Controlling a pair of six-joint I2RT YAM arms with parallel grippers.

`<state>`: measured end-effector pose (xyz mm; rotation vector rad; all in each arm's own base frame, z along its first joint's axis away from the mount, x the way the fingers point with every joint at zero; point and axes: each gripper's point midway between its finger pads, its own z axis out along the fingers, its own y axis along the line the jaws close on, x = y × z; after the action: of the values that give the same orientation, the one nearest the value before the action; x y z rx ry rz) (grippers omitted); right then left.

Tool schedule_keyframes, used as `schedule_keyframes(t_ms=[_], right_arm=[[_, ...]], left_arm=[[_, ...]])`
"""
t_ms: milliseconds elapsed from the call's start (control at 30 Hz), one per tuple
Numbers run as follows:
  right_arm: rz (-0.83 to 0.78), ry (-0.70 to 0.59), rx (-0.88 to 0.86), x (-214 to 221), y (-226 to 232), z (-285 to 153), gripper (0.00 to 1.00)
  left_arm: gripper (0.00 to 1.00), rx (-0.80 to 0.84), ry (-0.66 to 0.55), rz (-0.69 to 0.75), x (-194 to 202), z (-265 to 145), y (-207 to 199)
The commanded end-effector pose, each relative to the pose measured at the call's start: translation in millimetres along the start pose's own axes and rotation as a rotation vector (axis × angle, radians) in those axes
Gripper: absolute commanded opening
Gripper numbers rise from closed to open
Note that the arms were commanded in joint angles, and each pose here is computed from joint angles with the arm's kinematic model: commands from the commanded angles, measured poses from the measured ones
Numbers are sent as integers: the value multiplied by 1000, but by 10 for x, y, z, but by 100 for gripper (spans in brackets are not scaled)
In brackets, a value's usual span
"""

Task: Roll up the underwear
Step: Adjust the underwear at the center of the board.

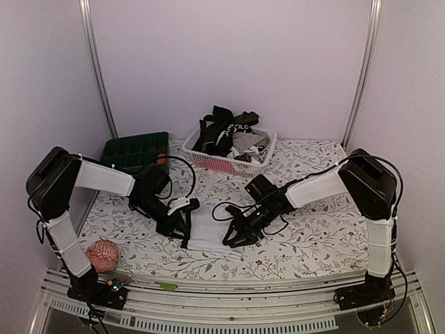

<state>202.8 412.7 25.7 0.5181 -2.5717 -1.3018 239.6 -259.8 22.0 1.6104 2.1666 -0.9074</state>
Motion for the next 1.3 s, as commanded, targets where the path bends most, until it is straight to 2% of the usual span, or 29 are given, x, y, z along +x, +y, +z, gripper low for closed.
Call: schedule_keyframes(t_ms=[0,100,200,267,300,333,367,433,567,633,667,700,767,900,1033,1267], right_arm=[[18,29,83,277,-213,-73,40],[-57,-11,87,273,49,-298,45],[-156,-95,72,153,386,-573,53],[-230,-185,76,36,652,-798,57],[-264,-247,93,-42,765,-930,59],[-298,-321,124,-116,852,-1078,64],[-337,-409,147,-196,971,-1252,73],[-414,-600,171,-359,1232,-1617,98],[-448,-895,212,-624,1431,-2143,99],[-369,-1041,259,-813,1320,-2347,99],[-325,-1061,200,-867,1309,-2361,99],[-362,-1043,91,-902,1427,-2352,99],[-380,-922,-89,-915,1452,-2162,99],[-269,-682,-259,-833,1326,-1628,99],[-127,-553,-269,-734,1017,-1175,99],[7,-429,-261,-783,569,-680,99]], left_arm=[[35,-22,-18,-12,-61,-176,-73],[40,-90,-175,49,-449,-620,-112],[56,-191,-294,133,-855,-1033,-154],[62,-249,-352,143,-1095,-1282,-148],[72,-281,-379,150,-1218,-1412,-140],[78,-319,-409,145,-1342,-1553,-125],[83,-372,-453,140,-1486,-1725,-102],[95,-485,-557,138,-1720,-2040,-45],[96,-607,-719,164,-1914,-2333,-9],[96,-547,-714,195,-1961,-2281,-73],[96,-479,-699,207,-1969,-2203,-139],[96,-359,-687,214,-1970,-2076,-259],[96,-137,-650,141,-1922,-1813,-377],[96,246,-577,-61,-1749,-1309,-449],[96,345,-513,-190,-1573,-928,-276],[96,423,-437,-345,-1360,-482,-12]])
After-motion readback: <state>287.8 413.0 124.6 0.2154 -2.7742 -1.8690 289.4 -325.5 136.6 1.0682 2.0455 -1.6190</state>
